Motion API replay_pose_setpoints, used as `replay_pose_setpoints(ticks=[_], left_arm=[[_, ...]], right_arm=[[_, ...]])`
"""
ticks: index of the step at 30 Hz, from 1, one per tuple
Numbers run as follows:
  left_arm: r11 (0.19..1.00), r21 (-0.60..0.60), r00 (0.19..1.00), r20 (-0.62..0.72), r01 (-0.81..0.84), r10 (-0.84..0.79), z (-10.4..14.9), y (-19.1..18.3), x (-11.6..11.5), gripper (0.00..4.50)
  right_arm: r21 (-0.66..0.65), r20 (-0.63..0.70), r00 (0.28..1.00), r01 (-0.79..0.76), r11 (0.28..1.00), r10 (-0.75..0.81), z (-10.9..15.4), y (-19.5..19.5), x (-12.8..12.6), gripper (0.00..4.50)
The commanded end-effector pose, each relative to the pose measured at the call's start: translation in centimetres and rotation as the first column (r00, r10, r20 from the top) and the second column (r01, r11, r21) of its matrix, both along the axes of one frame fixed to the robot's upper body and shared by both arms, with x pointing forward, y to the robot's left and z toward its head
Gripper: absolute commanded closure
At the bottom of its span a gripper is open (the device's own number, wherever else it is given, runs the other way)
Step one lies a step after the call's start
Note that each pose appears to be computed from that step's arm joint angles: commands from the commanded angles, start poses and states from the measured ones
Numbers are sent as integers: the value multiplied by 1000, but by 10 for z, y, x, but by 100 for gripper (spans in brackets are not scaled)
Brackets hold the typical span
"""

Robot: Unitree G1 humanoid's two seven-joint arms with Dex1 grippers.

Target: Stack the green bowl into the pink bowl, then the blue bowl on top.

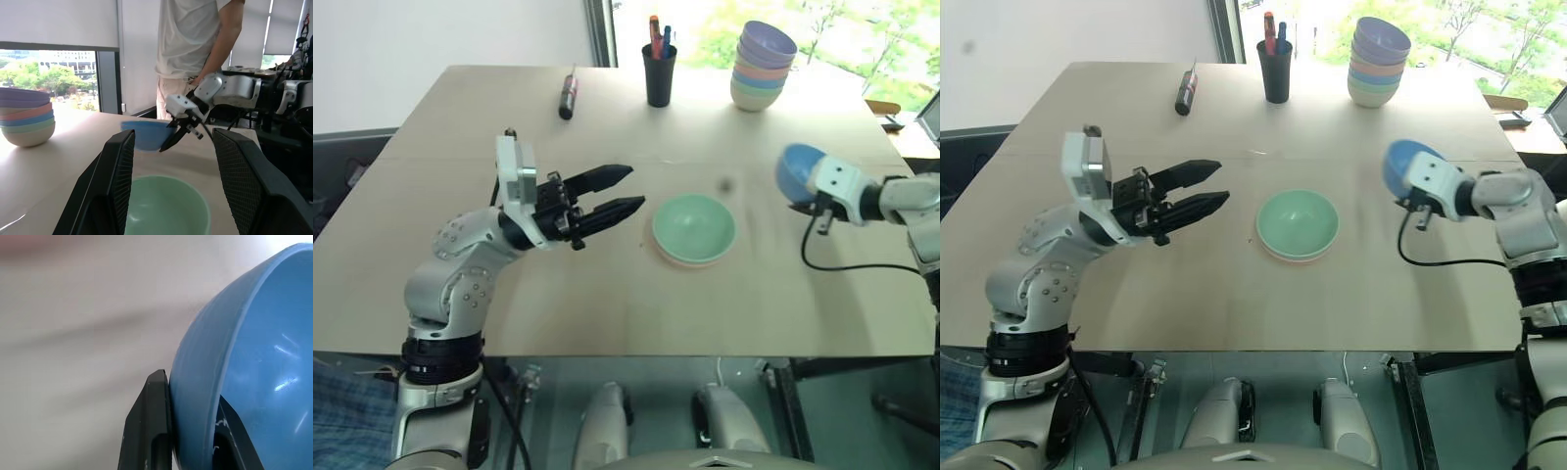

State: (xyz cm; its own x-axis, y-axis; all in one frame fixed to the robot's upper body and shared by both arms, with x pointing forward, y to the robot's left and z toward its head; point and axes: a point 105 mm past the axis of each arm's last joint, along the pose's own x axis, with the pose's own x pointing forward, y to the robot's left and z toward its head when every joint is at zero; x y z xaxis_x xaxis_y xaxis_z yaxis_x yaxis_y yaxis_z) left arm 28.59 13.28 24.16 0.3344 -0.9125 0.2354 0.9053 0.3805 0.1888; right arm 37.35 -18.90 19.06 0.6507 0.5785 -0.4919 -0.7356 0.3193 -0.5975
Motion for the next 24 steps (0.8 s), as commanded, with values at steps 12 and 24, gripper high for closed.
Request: replay_pose_setpoints(ticks=[12,24], left_arm=[[941,127,948,-21,-313,318,-33,83,9,183],[948,143,956,-26,-284,291,-36,75,7,183]], right_arm=[[-209,68,843,-511,834,534,22,127,-90,439],[-175,88,884,-440,881,459,30,121,-85,120]])
